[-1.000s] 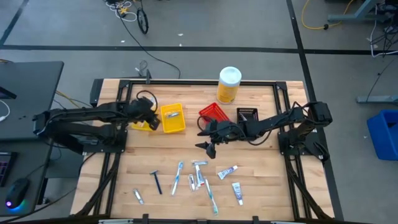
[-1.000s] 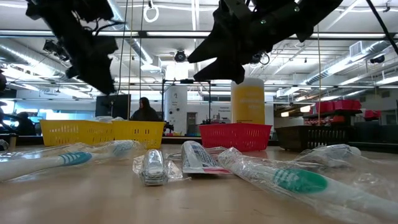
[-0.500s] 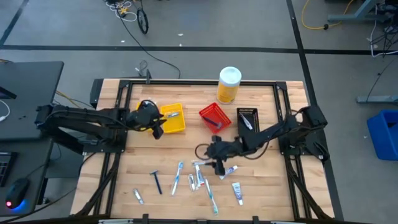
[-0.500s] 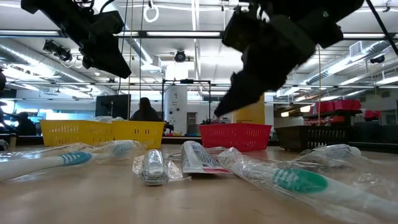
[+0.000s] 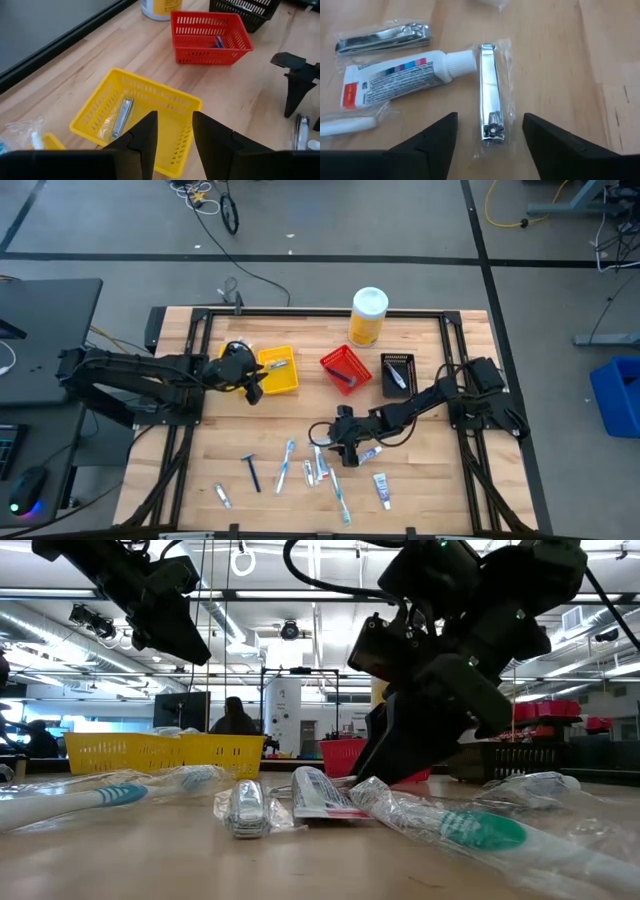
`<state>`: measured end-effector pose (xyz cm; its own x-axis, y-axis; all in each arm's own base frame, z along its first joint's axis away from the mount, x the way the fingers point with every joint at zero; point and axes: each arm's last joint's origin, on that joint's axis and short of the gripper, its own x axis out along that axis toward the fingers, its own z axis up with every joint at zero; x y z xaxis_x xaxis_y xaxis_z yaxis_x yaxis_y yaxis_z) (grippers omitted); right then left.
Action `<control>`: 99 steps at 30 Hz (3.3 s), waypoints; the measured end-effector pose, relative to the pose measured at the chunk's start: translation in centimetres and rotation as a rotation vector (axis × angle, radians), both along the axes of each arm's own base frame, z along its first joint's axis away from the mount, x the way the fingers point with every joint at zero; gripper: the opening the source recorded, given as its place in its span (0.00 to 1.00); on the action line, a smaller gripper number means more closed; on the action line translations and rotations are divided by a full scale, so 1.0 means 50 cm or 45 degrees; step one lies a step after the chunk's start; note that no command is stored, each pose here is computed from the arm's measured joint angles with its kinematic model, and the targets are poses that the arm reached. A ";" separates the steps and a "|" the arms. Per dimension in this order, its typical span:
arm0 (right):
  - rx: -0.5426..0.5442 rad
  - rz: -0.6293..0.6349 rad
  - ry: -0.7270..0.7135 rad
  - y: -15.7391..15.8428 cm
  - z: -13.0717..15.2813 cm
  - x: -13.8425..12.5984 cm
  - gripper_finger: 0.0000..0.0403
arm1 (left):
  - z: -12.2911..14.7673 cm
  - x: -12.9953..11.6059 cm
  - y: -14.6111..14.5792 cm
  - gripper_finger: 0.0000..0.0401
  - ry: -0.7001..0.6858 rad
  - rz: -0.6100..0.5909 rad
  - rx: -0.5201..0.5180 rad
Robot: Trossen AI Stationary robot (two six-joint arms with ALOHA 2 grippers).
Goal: Pick & Place Travel size toiletries
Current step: Put the silver nail cutter into the right yellow bin
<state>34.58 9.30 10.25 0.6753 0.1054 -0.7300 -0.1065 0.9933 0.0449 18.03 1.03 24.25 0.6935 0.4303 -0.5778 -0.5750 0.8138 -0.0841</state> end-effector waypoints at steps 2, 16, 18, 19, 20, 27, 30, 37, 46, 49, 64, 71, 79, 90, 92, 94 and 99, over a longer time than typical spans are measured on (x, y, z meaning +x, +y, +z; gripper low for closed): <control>0.003 0.003 0.001 0.000 0.001 0.000 0.53 | 0.000 0.000 0.000 0.32 0.000 0.000 0.000; 0.055 0.031 0.014 -0.011 0.006 0.001 0.16 | 0.000 0.000 0.000 0.32 -0.002 -0.010 -0.009; 0.061 0.041 0.013 -0.012 0.012 0.000 0.16 | 0.002 0.003 -0.001 0.32 -0.026 -0.031 -0.026; 0.057 0.038 0.005 -0.015 0.017 0.000 0.16 | 0.005 0.005 -0.002 0.32 -0.049 -0.046 -0.038; 0.047 0.036 -0.012 -0.017 0.025 0.000 0.17 | 0.008 0.008 -0.003 0.32 -0.076 -0.063 -0.051; -0.092 -0.041 -0.170 -0.045 0.082 0.021 0.17 | 0.026 0.034 -0.012 0.32 -0.200 -0.312 -0.020; -0.121 -0.079 -0.228 -0.061 0.098 0.033 0.17 | 0.021 0.052 -0.015 0.32 -0.205 -0.423 0.016; -0.138 -0.106 -0.269 -0.087 0.106 0.043 0.17 | -0.031 0.119 -0.019 0.39 -0.129 -0.538 0.069; -0.139 -0.128 -0.277 -0.100 0.107 0.046 0.17 | -0.108 0.186 -0.028 0.54 -0.090 -0.691 0.017; -0.139 -0.132 -0.280 -0.102 0.107 0.046 0.18 | -0.129 0.194 -0.034 0.55 -0.038 -0.710 0.014; -0.150 -0.153 -0.296 -0.104 0.109 0.048 0.18 | -0.139 0.199 -0.063 0.54 -0.035 -0.806 0.023; -0.130 -0.147 -0.353 -0.103 0.116 0.052 0.18 | -0.139 0.199 -0.070 0.54 -0.023 -0.775 0.072; -0.113 -0.150 -0.382 -0.102 0.120 0.055 0.18 | -0.139 0.199 -0.070 0.53 -0.023 -0.767 0.072; -0.111 -0.148 -0.382 -0.102 0.120 0.055 0.19 | -0.139 0.199 -0.070 0.30 -0.024 -0.766 0.072; -0.113 -0.149 -0.382 -0.102 0.120 0.055 0.20 | -0.139 0.199 -0.070 0.24 -0.025 -0.765 0.067; -0.111 -0.147 -0.382 -0.102 0.120 0.055 0.20 | -0.139 0.199 -0.070 0.19 -0.025 -0.763 0.068; -0.112 -0.148 -0.382 -0.102 0.120 0.055 0.26 | -0.140 0.198 -0.069 0.15 -0.022 -0.755 0.056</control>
<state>37.32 4.20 16.26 0.8652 -0.0392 -0.4999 0.0120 0.9983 -0.0575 27.94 -2.43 17.26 0.8321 -0.0098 -0.5546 -0.0204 0.9986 -0.0482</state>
